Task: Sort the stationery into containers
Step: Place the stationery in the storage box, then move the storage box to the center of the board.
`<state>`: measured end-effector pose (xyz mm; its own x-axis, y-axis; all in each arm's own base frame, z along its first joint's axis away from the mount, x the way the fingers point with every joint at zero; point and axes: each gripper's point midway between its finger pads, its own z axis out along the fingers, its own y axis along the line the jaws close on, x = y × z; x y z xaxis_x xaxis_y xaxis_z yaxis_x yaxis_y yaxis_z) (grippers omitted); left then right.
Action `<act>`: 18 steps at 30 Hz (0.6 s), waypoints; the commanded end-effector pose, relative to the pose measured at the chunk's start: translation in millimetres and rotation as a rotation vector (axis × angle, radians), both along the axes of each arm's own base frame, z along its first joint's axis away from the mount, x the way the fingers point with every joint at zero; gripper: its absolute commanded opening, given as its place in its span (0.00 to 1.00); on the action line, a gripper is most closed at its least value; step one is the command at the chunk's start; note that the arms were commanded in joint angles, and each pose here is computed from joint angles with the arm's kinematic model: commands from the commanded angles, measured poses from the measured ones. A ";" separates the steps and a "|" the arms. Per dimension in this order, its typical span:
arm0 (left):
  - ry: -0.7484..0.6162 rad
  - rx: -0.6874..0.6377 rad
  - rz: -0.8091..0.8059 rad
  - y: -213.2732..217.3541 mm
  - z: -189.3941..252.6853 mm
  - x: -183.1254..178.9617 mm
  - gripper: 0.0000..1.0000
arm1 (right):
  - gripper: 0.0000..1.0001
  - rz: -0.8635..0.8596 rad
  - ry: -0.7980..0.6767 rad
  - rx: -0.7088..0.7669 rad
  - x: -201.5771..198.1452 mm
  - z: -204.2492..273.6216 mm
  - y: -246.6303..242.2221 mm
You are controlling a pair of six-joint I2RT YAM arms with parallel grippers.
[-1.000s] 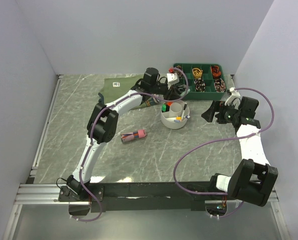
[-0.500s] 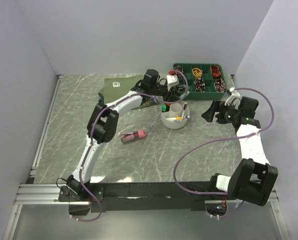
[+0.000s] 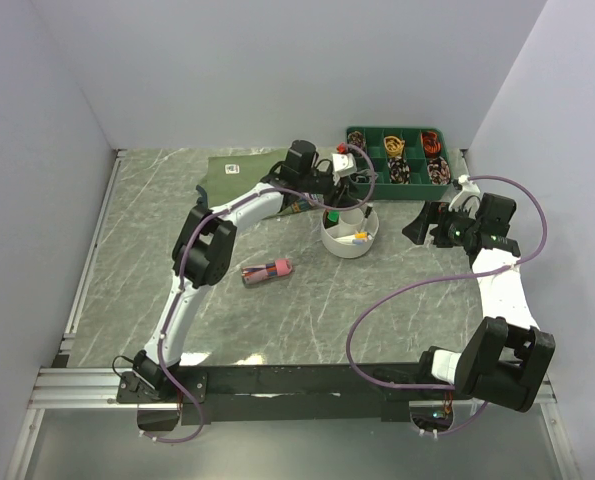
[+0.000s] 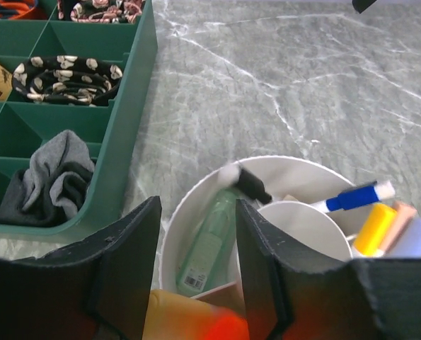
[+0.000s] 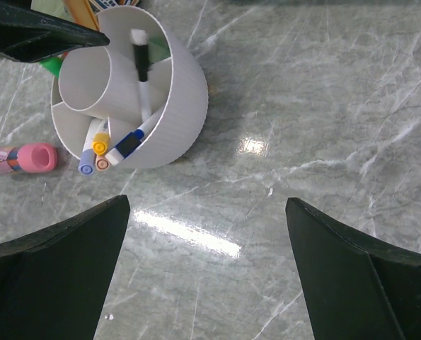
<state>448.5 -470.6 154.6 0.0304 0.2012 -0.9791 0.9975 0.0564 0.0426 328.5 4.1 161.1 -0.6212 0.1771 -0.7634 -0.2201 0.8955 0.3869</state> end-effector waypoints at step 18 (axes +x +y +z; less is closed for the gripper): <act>0.148 0.115 0.549 133.1 70.0 -10.8 0.55 | 0.99 0.082 -0.067 -0.011 50.4 17.6 35.7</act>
<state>417.1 -384.5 285.9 0.0415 0.2145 -0.9759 0.9255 0.3597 0.1184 348.0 31.5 152.0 -0.6508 0.1473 -0.7448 -0.2705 0.8716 0.4087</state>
